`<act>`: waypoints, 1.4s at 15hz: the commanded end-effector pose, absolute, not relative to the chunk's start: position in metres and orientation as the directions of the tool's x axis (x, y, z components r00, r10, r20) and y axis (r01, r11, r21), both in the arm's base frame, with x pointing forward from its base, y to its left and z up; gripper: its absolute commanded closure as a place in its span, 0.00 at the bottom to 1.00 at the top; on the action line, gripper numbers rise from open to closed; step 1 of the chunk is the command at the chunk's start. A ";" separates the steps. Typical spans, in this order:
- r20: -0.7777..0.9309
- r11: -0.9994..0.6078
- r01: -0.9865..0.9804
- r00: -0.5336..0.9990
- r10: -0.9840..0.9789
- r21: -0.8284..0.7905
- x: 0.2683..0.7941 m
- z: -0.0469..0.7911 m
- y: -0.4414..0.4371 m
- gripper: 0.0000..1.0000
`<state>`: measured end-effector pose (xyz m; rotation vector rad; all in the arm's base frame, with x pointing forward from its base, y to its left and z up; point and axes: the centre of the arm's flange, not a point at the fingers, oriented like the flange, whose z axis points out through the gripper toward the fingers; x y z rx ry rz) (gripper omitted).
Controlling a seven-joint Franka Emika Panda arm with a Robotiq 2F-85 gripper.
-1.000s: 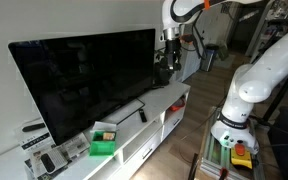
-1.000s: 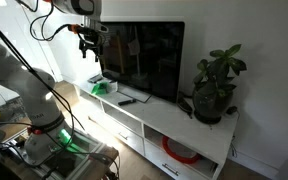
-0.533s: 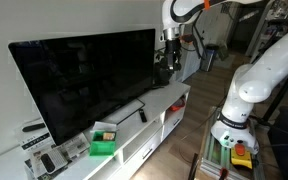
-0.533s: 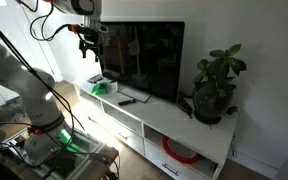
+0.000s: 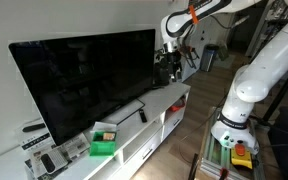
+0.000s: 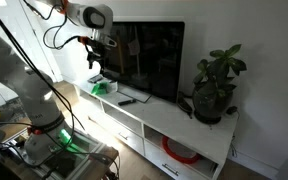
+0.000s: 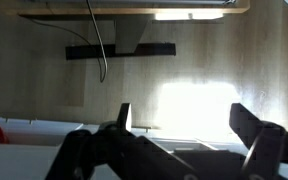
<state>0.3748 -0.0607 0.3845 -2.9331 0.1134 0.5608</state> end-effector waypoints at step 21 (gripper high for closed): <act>-0.370 -0.969 -0.243 0.897 -0.242 0.045 0.374 0.187 -0.192 0.00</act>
